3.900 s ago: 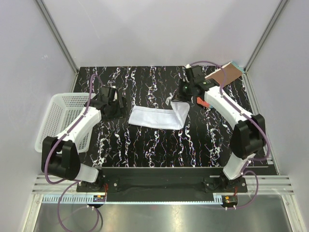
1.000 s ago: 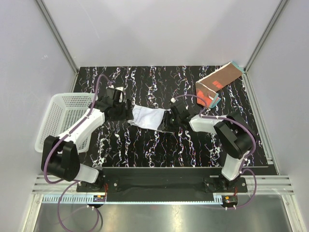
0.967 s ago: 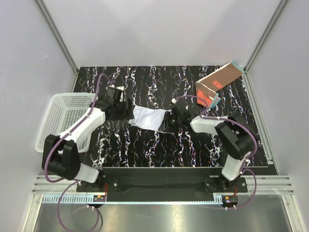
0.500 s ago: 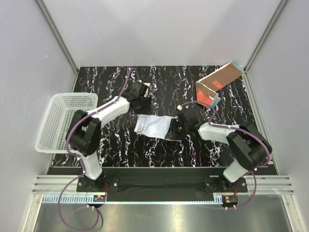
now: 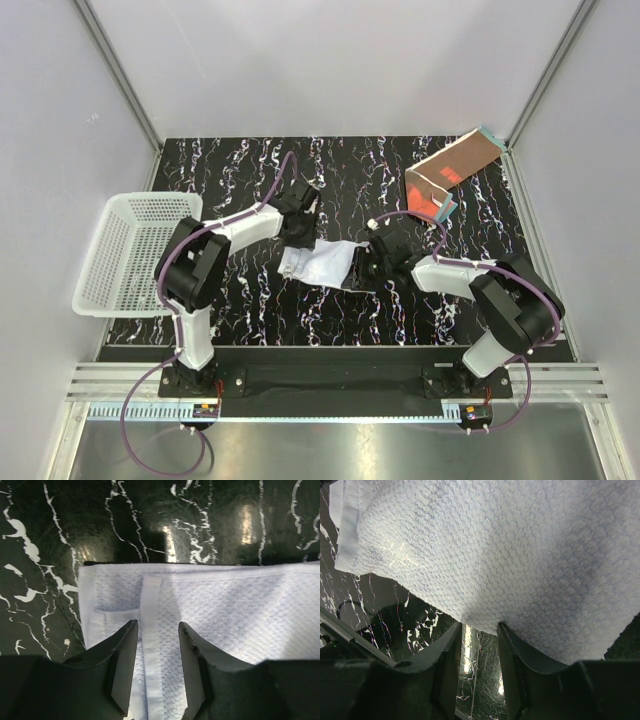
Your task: Roll the towels
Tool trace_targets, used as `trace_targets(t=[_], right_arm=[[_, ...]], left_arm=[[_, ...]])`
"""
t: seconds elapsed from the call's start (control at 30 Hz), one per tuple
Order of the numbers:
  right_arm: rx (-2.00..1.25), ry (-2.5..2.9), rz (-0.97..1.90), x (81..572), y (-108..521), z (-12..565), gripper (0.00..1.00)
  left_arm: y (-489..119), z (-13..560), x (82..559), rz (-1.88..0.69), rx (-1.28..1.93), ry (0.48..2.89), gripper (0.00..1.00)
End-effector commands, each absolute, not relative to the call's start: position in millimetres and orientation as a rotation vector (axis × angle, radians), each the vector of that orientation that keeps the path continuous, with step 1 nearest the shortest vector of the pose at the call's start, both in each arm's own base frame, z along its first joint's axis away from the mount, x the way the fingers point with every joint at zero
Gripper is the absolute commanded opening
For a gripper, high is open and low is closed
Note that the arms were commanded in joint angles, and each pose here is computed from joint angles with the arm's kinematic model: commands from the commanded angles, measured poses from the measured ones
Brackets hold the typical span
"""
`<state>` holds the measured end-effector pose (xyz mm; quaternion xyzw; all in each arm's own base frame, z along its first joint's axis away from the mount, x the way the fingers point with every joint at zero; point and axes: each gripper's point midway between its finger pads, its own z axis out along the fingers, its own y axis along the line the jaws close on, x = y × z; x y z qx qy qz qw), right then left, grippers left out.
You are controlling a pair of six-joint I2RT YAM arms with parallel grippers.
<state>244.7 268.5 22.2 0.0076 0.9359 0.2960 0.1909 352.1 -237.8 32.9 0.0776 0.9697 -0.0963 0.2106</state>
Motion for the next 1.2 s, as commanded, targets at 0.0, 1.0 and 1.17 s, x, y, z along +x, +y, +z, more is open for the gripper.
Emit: trace_targets(t=[0.0,1.0,1.17], right_arm=[[0.005,2.848,0.633,202,233,-26,0.42],[0.017,2.907,0.604,191,227,-46,0.40],[0.021,2.910,0.607,192,227,-47,0.40]], left_arm=[[-234,31,366,-0.194,0.180,2.658,0.44],[-193,107,325,-0.082,0.050,2.519,0.64],[-234,107,291,-0.432,0.163,2.448,0.42]])
